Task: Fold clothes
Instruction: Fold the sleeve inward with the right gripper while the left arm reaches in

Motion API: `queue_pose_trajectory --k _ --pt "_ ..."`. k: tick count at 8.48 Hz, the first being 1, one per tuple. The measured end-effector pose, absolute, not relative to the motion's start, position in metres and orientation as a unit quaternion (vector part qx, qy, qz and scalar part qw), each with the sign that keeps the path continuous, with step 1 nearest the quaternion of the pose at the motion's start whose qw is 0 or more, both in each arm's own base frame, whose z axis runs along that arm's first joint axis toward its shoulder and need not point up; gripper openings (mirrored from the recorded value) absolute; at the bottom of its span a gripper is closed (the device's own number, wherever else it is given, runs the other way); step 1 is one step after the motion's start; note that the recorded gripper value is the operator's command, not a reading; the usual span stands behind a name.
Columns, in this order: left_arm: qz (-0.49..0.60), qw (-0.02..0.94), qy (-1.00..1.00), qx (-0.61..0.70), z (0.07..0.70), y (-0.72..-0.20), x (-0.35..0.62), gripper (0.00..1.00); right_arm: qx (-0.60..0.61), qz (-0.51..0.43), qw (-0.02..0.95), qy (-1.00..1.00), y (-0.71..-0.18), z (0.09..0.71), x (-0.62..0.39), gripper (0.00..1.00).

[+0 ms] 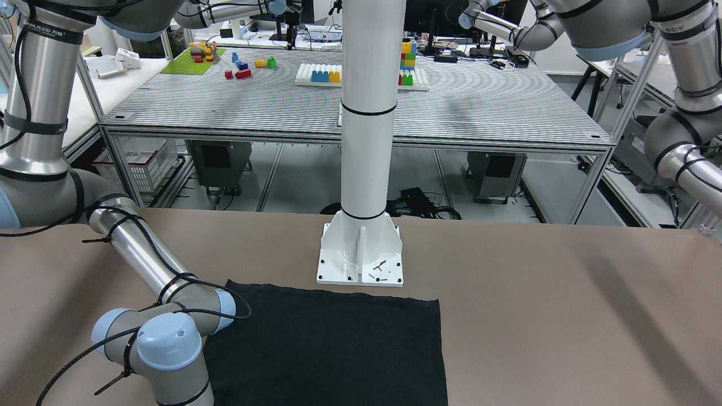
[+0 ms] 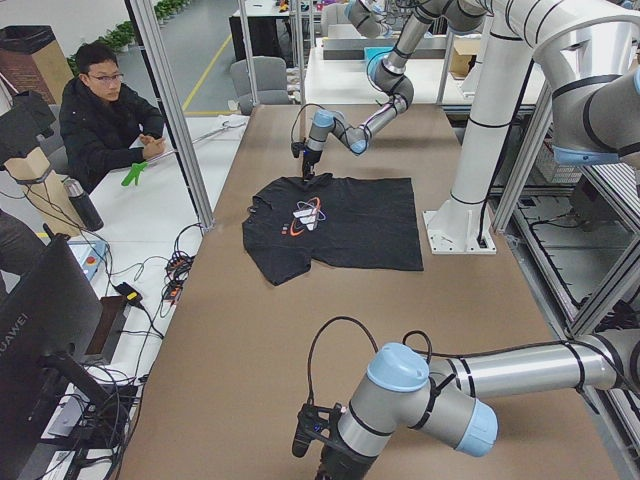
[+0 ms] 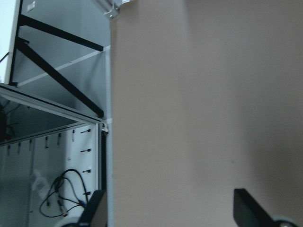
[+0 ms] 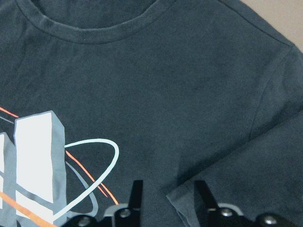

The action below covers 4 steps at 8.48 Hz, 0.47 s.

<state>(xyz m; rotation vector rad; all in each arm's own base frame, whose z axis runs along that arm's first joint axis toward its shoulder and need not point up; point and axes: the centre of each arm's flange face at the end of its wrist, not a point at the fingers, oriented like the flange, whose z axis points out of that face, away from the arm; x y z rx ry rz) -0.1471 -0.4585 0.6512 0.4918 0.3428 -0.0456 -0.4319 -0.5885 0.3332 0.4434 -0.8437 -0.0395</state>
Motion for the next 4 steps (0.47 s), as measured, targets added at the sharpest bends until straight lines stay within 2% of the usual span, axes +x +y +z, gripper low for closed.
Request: queue_pose_trajectory --k 4 --pt "-0.023 0.912 0.334 0.239 0.570 -0.538 -0.055 0.89 0.212 -0.018 0.886 -0.412 -0.583 0.329 -0.431 0.94"
